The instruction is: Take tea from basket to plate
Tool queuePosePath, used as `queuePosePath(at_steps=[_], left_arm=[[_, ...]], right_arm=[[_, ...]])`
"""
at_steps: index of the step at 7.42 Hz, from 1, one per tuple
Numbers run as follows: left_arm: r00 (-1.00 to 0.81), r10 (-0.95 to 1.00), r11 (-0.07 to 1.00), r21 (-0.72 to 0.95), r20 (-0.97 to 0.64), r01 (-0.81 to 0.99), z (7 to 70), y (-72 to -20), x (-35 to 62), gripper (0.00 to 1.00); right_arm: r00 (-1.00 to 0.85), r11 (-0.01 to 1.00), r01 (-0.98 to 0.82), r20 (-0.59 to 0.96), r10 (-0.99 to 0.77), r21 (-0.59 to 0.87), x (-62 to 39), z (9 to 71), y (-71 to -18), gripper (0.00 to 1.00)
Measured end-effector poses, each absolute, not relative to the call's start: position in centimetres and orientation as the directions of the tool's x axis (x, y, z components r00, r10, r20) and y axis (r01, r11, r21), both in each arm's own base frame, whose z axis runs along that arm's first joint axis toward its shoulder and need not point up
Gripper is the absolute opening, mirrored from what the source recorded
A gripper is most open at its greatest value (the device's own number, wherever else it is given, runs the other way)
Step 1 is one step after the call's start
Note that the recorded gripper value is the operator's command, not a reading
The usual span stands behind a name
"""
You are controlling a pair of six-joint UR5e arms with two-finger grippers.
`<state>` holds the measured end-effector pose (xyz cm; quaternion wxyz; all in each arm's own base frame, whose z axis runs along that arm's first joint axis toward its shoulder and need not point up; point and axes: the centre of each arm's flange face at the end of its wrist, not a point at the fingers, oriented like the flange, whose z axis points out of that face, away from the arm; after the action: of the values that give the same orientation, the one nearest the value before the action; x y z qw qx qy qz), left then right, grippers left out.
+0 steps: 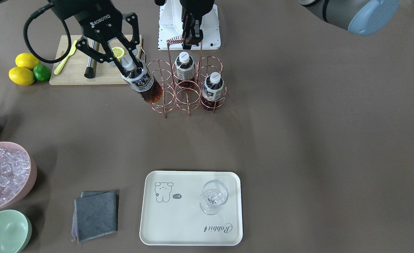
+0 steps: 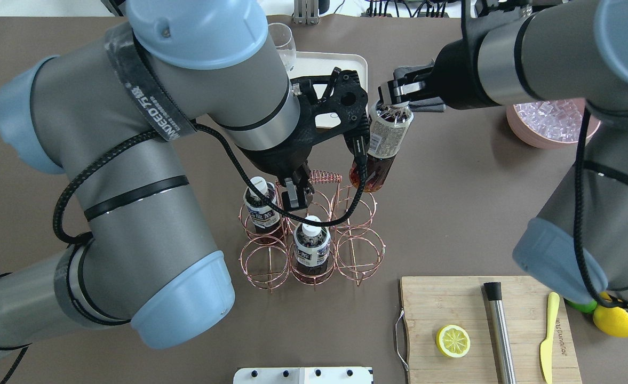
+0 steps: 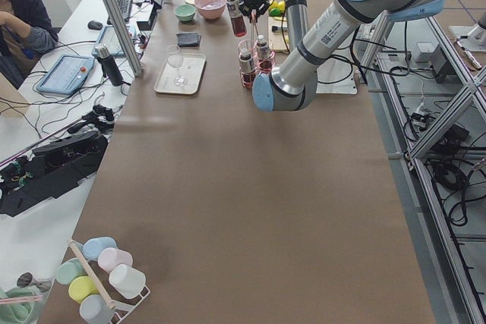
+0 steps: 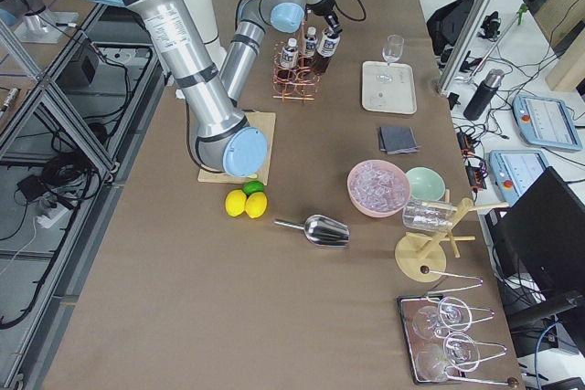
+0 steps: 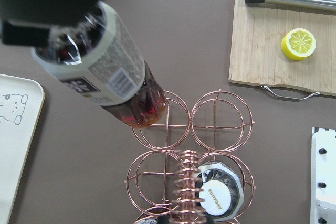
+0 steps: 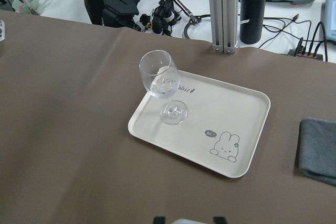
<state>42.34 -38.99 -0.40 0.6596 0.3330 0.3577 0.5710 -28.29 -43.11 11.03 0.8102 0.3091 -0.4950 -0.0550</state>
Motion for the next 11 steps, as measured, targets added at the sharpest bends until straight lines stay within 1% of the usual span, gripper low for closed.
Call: queuePosePath(at_steps=[2,4,7,8,11], left_arm=[[0.092,0.992,0.125,0.848,-0.091,-0.515,-0.4,-39.0,42.3,0.00],[0.093,0.991,0.127,0.848,-0.092,-0.515,-0.4,-39.0,42.3,0.00],[0.092,0.991,0.129,0.844,-0.094,-0.520,0.2,-39.0,42.3,0.00],[0.093,0.991,0.130,0.843,-0.095,-0.522,0.5,-39.1,42.3,0.00],[0.093,0.991,0.128,0.841,-0.093,-0.526,0.7,-39.3,42.3,0.00]], right_arm=[[0.551,0.782,-0.223,0.737,-0.391,0.582,-25.3,11.8,-46.6,0.00],[0.610,0.766,-0.227,0.701,-0.370,0.602,-24.8,15.2,-51.1,0.00],[0.665,0.710,-0.271,0.660,-0.349,0.649,-28.0,21.7,-57.8,0.00],[0.677,0.692,-0.291,0.653,-0.339,0.661,-29.5,22.6,-59.9,0.00],[0.686,0.684,-0.365,0.679,-0.261,0.632,-34.6,19.6,-66.9,0.00]])
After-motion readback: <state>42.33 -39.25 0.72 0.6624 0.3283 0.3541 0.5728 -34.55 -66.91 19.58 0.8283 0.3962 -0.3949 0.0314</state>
